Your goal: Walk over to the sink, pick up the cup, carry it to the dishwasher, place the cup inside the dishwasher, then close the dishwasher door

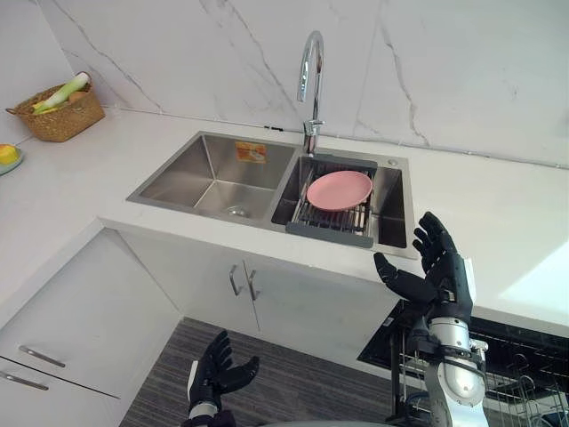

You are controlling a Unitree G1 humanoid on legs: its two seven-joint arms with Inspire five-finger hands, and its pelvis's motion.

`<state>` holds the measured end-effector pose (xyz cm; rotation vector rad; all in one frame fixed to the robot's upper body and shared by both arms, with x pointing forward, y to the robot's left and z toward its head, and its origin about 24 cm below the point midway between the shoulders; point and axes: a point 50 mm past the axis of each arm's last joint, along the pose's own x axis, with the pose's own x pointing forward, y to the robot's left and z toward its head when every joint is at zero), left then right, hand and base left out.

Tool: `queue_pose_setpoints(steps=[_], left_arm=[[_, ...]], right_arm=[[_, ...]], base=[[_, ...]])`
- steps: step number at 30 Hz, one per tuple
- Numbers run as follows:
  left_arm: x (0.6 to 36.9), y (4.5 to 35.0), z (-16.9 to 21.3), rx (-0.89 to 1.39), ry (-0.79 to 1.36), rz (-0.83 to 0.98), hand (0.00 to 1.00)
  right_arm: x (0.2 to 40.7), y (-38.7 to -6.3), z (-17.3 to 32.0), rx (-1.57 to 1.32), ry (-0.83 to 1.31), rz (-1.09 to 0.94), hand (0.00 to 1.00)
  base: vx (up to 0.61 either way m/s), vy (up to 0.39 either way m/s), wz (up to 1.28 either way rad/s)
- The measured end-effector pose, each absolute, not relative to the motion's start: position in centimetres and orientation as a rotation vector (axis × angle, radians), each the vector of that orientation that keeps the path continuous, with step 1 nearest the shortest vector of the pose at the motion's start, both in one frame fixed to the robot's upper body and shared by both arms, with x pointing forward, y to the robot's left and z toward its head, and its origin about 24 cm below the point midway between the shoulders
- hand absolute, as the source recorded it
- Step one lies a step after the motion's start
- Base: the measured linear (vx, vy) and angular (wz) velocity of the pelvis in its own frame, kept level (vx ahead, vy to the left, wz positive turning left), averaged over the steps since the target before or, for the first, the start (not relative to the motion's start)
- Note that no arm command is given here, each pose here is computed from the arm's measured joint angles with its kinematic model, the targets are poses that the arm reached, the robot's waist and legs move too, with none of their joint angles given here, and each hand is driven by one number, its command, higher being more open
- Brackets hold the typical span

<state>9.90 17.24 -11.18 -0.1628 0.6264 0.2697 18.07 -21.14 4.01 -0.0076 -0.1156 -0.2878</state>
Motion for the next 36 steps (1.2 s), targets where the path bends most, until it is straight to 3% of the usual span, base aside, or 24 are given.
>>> queue_pose_setpoints(steps=[8, 9, 19, 27, 36], left_arm=[[7.5, 17.5, -13.1, -0.218, 0.745, 0.315, 0.90], [6.0, 18.9, -14.7, -0.271, 0.837, 0.335, 0.90], [6.1, 19.0, -14.7, -0.263, 0.860, 0.310, 0.90], [7.1, 19.6, -14.3, -0.241, 0.880, 0.250, 0.90], [8.2, 20.3, -13.9, -0.229, 0.867, 0.222, 0.90]], right_arm=[[18.1, -21.1, 4.0, -0.002, -0.117, -0.288, 0.90], [19.0, -19.7, 2.5, 0.070, -0.065, -0.232, 0.90], [19.0, -20.0, 2.9, 0.076, -0.084, -0.236, 0.90], [19.6, -21.0, 7.8, 0.024, -0.300, -0.230, 0.90], [20.6, -21.6, 9.0, -0.032, -0.330, -0.219, 0.90]], base=[[0.01, -0.004, 0.08], [0.02, 0.003, 0.07], [0.00, 0.000, 0.00], [-0.02, -0.005, 0.14], [-0.05, 0.037, -0.11]])
